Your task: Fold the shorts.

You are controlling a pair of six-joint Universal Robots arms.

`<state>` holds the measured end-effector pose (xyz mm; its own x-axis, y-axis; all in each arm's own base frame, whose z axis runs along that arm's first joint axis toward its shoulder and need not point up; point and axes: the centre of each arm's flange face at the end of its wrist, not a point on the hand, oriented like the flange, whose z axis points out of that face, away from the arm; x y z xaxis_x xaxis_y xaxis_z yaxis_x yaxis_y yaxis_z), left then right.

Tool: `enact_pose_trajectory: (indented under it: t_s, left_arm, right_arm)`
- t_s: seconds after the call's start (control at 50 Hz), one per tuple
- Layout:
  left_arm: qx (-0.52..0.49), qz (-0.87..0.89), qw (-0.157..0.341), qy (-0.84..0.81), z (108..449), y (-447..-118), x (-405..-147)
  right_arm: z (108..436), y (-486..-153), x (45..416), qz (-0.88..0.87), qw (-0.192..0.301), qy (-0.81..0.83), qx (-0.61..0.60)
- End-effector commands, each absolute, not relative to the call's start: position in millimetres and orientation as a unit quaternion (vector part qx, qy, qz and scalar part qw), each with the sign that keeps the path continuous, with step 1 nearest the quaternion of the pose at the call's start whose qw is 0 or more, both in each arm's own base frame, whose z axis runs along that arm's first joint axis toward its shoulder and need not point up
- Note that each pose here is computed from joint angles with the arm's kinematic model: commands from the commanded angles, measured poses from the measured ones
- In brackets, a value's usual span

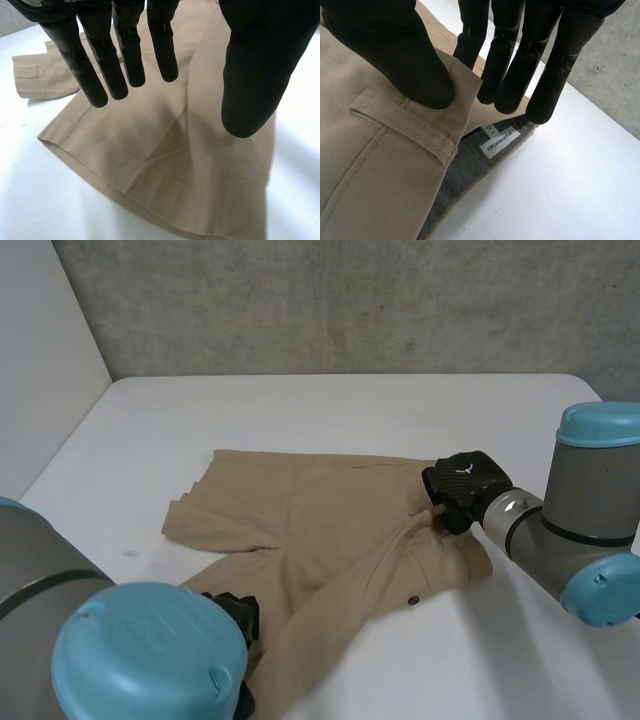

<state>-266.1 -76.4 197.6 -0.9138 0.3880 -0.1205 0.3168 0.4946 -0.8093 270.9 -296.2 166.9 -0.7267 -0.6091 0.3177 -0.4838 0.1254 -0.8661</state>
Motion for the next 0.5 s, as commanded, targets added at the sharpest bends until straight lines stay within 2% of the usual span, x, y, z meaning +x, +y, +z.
enact_pose_trajectory:
  t_s: [0.02, 0.16, 0.38, 0.5]
  left_arm:
    - [-0.188, 0.454, 0.071, -0.868, 199.2, -68.4, -271.0]
    - [-0.195, 0.438, 0.080, -0.874, 191.9, -67.7, -274.8]
    - [-0.209, 0.399, 0.032, -0.892, 156.2, -72.1, -276.1]
    - [-0.192, 0.431, 0.031, -0.881, 164.4, -85.5, -282.4]
  right_arm:
    - [164.3, -294.8, 270.3, -0.548, 0.055, 0.749, -0.368]
    - [162.4, -292.9, 270.2, -0.545, 0.050, 0.747, -0.377]
    - [164.3, -292.9, 269.7, -0.547, 0.050, 0.746, -0.377]
    - [167.5, -296.0, 267.9, -0.552, 0.048, 0.744, -0.373]
